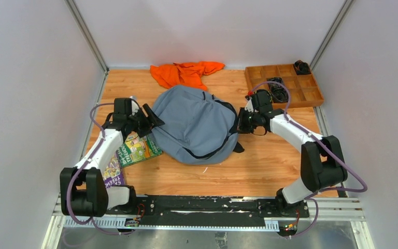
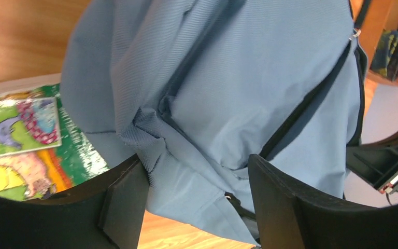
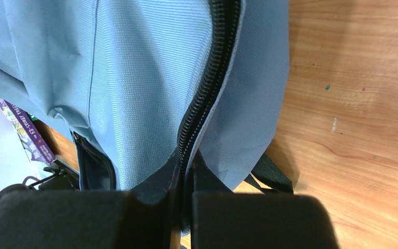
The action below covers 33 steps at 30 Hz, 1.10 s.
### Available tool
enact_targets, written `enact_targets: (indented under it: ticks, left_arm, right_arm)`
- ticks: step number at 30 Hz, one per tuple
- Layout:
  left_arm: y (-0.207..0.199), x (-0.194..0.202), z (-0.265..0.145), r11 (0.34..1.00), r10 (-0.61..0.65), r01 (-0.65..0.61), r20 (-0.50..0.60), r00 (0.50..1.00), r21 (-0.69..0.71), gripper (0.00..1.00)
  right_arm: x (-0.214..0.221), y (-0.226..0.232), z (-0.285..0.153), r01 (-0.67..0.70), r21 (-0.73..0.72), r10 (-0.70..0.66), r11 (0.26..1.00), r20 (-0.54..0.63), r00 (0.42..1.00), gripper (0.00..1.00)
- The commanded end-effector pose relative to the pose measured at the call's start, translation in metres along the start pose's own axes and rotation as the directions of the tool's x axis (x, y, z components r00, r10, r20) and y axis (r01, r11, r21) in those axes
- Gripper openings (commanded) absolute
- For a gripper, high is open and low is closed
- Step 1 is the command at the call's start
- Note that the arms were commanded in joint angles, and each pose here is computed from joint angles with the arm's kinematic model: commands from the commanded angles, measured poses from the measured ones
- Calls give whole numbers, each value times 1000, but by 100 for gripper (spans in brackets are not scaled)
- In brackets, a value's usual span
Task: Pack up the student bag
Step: Adjust the student bag at the center of the board.
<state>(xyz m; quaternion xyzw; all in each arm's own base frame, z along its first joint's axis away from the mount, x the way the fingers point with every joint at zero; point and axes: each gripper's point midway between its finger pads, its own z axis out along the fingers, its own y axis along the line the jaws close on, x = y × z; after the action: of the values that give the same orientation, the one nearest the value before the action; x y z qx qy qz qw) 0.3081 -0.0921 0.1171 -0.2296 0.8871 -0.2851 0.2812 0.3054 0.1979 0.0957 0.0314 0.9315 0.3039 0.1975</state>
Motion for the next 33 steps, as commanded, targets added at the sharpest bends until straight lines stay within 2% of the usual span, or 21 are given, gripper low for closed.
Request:
enact_targets:
  ticks: [1,3,7,9,10,12,13,15,18,22,25,28,31,32,33]
  left_arm:
    - [-37,-14,4,992,82,-83,16,997,99,67]
    - [-29,-14,7,996,74,-75,18,997,52,63]
    - [-18,-18,6,996,90,-89,65,994,-9,64]
    - [-12,-14,12,996,82,-81,57,995,-27,58]
    - [-11,-12,18,997,74,-74,45,996,-18,53]
    - [-13,-8,28,998,57,-57,22,998,2,16]
    - [-18,-8,32,998,57,-57,9,998,16,1]
    - [-38,-17,32,996,73,-73,4,997,50,0]
    - [-72,-40,14,987,122,-129,86,989,91,0]
    - [-120,-77,-21,963,169,-213,246,954,165,0]
    - [-144,-102,-26,946,218,-275,289,932,173,0]
    - [-144,-113,-6,947,248,-289,251,936,140,0]
    - [-125,-113,23,956,265,-284,195,944,75,0]
    - [-114,-110,32,960,263,-275,175,949,45,8]
    - [-101,-105,39,966,255,-258,145,956,2,18]
  right_arm:
    - [-10,11,-14,53,-3,-53,999,36,998,0]
    - [-9,9,-15,52,7,-53,999,26,998,0]
    - [-6,4,-20,40,25,-41,999,39,998,0]
    - [-2,-3,-22,29,48,-32,998,47,998,0]
    - [2,-7,-21,17,61,-19,998,45,999,0]
    - [12,-13,-19,-8,67,6,998,30,1000,0]
    - [17,-13,-18,-16,58,14,998,24,1000,0]
    - [24,-10,-19,-19,43,18,999,19,1000,0]
    - [19,5,-35,29,38,-31,999,55,998,0]
    - [-11,32,-64,98,48,-105,994,175,979,0]
    - [-36,44,-81,127,72,-142,989,261,955,0]
    - [-46,49,-81,142,80,-159,987,286,945,0]
    - [-37,47,-55,162,65,-173,985,256,951,0]
    - [-30,42,-40,171,70,-182,983,232,955,1]
    - [-22,34,-27,160,85,-173,983,186,967,7]
